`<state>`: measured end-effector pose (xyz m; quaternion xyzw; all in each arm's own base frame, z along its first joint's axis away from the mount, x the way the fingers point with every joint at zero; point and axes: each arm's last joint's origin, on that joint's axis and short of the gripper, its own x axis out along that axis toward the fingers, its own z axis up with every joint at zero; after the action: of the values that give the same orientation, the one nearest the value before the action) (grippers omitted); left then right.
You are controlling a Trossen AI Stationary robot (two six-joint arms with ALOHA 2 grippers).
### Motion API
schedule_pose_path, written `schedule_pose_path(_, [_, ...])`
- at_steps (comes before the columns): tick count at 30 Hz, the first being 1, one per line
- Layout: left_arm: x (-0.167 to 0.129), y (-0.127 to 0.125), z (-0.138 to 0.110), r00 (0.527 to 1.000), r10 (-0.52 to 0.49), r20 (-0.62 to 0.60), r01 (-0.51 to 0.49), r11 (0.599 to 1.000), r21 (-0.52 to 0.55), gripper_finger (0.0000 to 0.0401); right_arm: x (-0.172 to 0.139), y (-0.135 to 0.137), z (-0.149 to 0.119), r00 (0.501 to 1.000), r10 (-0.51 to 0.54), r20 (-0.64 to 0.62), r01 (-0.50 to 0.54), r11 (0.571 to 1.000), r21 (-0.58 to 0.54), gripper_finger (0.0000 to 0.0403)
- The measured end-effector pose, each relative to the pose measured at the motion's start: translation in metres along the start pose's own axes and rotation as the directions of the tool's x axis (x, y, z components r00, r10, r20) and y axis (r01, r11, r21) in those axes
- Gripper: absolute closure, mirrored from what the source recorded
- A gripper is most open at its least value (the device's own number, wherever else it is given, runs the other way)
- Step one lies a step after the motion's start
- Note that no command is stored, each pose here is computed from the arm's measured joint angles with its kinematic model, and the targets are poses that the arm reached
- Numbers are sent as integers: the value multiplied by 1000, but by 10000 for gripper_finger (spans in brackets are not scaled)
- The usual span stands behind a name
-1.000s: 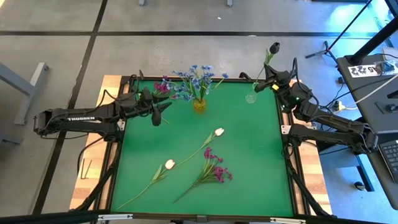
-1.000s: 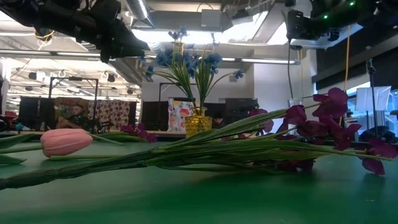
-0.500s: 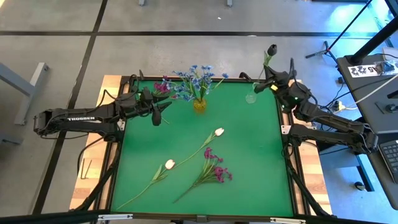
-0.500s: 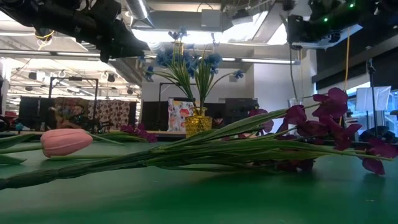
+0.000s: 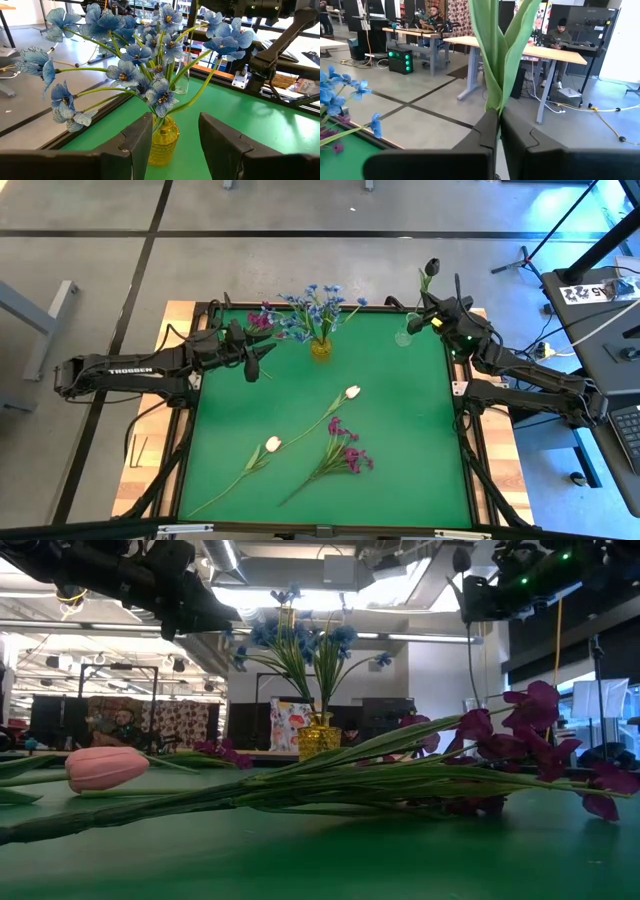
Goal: Sort flowers into vase by color
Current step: Put the bottom black flower into the transparent vase, then put the black flower into the transparent vase
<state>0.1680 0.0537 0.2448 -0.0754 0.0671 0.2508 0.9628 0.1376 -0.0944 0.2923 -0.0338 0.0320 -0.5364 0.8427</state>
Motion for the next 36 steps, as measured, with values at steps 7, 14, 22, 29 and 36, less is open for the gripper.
schedule_pose_path(7, [0, 0, 0, 1000, 0, 0, 0, 1000, -2, 245, 0, 0, -5, 999, 3, -49, -3, 1000, -6, 343])
schedule_pose_path(14, [0, 0, 0, 1000, 0, -1, 0, 1000, -4, 245, -1, 0, -13, 993, 5, -118, -6, 1000, -7, 318])
schedule_pose_path(22, [0, 0, -3, 1000, 3, -26, -4, 1000, -28, 245, -2, 1, -14, 990, 52, -133, -52, 999, 9, 294])
schedule_pose_path(29, [0, 2, -3, 998, 49, -30, -52, 992, -115, 245, -9, -3, -18, 977, 81, -198, -72, 996, 57, 258])
schedule_pose_path(36, [-1, 11, -1, 983, 121, -141, -146, 971, -190, 245, -24, -11, 10, 960, 226, -165, -198, 965, 171, 253])
